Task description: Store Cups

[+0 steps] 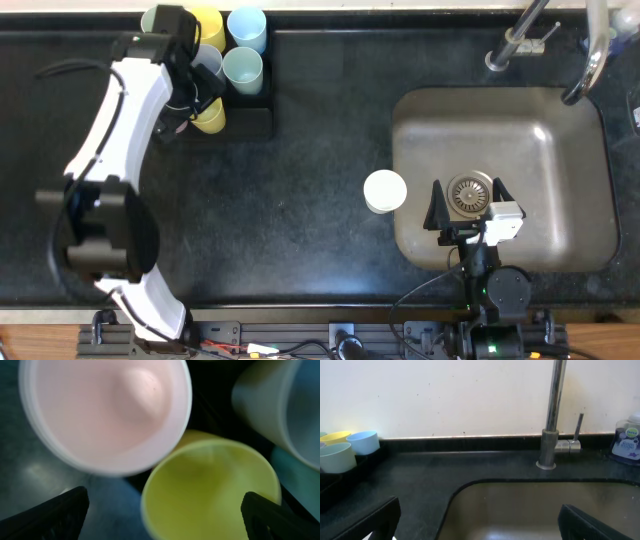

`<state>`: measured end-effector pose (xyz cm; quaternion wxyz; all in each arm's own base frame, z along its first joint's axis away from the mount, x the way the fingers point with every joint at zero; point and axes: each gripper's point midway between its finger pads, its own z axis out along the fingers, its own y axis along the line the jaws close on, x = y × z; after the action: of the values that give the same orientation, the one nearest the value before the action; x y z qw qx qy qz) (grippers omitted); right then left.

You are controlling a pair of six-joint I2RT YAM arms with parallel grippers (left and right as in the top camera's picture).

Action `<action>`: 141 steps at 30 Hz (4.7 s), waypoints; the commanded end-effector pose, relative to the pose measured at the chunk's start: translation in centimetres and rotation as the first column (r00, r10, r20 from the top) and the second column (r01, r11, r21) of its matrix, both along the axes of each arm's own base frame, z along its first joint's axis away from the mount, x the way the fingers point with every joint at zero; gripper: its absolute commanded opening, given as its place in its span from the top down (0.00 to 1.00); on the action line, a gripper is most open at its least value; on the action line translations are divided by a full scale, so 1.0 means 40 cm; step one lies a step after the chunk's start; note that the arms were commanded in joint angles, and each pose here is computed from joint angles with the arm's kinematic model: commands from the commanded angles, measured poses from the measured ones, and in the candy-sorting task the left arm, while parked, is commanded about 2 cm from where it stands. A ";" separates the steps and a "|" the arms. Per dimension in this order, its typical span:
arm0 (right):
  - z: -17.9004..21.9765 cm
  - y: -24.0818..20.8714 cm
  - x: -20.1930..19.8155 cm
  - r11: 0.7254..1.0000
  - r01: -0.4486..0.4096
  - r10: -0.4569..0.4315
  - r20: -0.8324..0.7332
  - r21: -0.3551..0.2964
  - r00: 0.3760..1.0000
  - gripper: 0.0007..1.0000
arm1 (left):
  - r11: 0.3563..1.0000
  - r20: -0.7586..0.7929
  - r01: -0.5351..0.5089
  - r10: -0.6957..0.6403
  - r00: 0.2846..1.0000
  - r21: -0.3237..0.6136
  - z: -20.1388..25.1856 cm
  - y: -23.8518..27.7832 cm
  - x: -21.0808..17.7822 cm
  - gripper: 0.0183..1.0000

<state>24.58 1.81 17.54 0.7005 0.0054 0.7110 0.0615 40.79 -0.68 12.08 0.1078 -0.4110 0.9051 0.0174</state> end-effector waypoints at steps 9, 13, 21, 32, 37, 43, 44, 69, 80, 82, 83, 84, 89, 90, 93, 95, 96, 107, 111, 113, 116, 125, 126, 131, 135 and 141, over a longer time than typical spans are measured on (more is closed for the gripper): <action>-0.009 -0.001 0.001 1.000 -0.001 0.001 0.000 -0.006 1.000 0.00 | 0.965 0.228 0.164 -0.210 0.951 0.205 0.352 0.079 -0.325 0.00; -0.009 -0.001 0.001 1.000 -0.001 0.001 0.000 -0.006 1.000 0.00 | 0.956 0.302 0.181 -0.248 0.921 0.232 0.219 0.087 -0.442 0.00; -0.009 -0.001 0.001 1.000 -0.001 0.001 0.000 -0.006 1.000 0.00 | 0.670 0.601 0.378 -0.741 0.299 0.638 0.157 -0.038 -0.392 0.00; -0.009 -0.001 0.001 1.000 -0.001 0.001 0.000 -0.006 1.000 0.00 | 0.592 0.586 0.216 -0.805 0.097 0.777 0.121 -0.050 -0.407 0.00; -0.009 -0.001 0.001 1.000 -0.001 0.001 0.000 -0.006 1.000 0.00 | 0.594 0.576 0.240 -0.804 0.145 0.768 0.090 -0.039 -0.408 0.00; -0.009 -0.001 0.001 1.000 -0.001 0.001 0.000 -0.006 1.000 0.00 | 0.594 0.576 0.240 -0.804 0.145 0.768 0.090 -0.039 -0.408 0.00; -0.009 -0.001 0.001 1.000 -0.001 0.001 0.000 -0.006 1.000 0.00 | 0.594 0.576 0.240 -0.804 0.146 0.768 0.090 -0.038 -0.408 0.00; -0.009 -0.001 0.001 1.000 -0.001 0.001 -0.001 -0.006 1.000 0.00 | 0.594 0.576 0.240 -0.804 0.145 0.768 0.090 -0.039 -0.408 0.00; 0.032 -0.005 -0.004 1.000 0.008 -0.008 0.029 -0.005 1.000 0.00 | 0.594 0.576 0.240 -0.804 0.145 0.768 0.090 -0.039 -0.408 0.00; 0.079 -0.001 -0.014 1.000 -0.003 0.003 0.019 -0.005 1.000 0.00 | 0.594 0.576 0.240 -0.804 0.145 0.768 0.090 -0.039 -0.408 0.00; 0.102 0.002 -0.021 1.000 -0.009 0.009 -0.002 -0.006 1.000 0.00 | 0.594 0.576 0.240 -0.804 0.145 0.768 0.090 -0.039 -0.408 0.00; 0.131 0.003 -0.027 1.000 -0.011 0.011 -0.035 -0.007 0.999 0.00 | 0.594 0.576 0.240 -0.804 0.145 0.768 0.090 -0.039 -0.408 0.00; 0.252 0.006 0.002 1.000 -0.019 0.011 -0.318 -0.019 0.948 0.00 | 0.594 0.576 0.240 -0.804 0.145 0.768 0.090 -0.039 -0.408 0.00; 0.264 0.007 0.018 1.000 -0.020 0.010 -0.378 -0.022 0.926 0.00 | 0.594 0.576 0.240 -0.804 0.145 0.768 0.090 -0.039 -0.408 0.00; 0.263 0.014 0.067 0.999 -0.031 -0.002 -0.612 -0.043 0.791 0.00 | 0.594 0.576 0.240 -0.804 0.145 0.768 0.090 -0.039 -0.408 0.00; 0.242 0.017 0.088 0.997 -0.040 -0.016 -0.740 -0.059 0.673 0.00 | 0.594 0.576 0.240 -0.804 0.145 0.768 0.090 -0.039 -0.408 0.00; 0.228 0.020 0.098 0.997 -0.046 -0.019 -0.782 -0.061 0.623 0.00 | 0.594 0.576 0.240 -0.804 0.145 0.768 0.090 -0.039 -0.408 0.00; -0.024 0.175 0.018 0.802 -0.589 0.020 -0.981 -0.098 0.191 0.00 | 0.594 0.576 0.240 -0.804 0.145 0.768 0.090 -0.039 -0.408 0.00; -0.100 0.168 0.019 0.768 -0.633 -0.012 -0.990 -0.101 0.144 0.00 | 0.594 0.576 0.240 -0.804 0.145 0.768 0.090 -0.039 -0.408 0.00; -0.131 0.149 0.031 0.774 -0.625 -0.031 -0.992 -0.103 0.124 0.00 | 0.594 0.576 0.240 -0.804 0.145 0.768 0.090 -0.039 -0.408 0.00; -0.148 0.139 0.058 0.792 -0.602 -0.027 -0.992 -0.099 0.127 0.00 | 0.594 0.576 0.240 -0.804 0.145 0.768 0.090 -0.039 -0.408 0.00; -0.166 0.179 0.079 0.811 -0.585 0.074 -0.993 0.004 0.095 0.00 | 0.594 0.576 0.240 -0.804 0.145 0.768 0.090 -0.039 -0.408 0.00; -0.167 0.184 0.083 0.814 -0.580 0.082 -0.993 0.015 0.090 0.00 | 0.594 0.576 0.240 -0.804 0.145 0.768 0.090 -0.039 -0.408 0.00; -0.175 0.193 0.108 0.812 -0.583 0.087 -0.993 0.025 0.078 0.00 | 0.594 0.576 0.240 -0.804 0.146 0.768 0.090 -0.038 -0.408 0.00; -0.192 0.190 0.120 0.815 -0.578 0.080 -0.994 0.025 0.070 0.00 | 0.594 0.576 0.240 -0.804 0.145 0.768 0.090 -0.039 -0.408 0.00; -0.216 0.189 0.126 0.815 -0.579 0.070 -0.996 0.028 0.050 0.00 | 0.594 0.576 0.240 -0.804 0.145 0.768 0.090 -0.039 -0.408 0.00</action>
<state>28.76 9.21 8.85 0.0090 -0.2608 0.9635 0.0591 24.52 -2.21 15.65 0.6784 0.0545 0.7325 -0.0162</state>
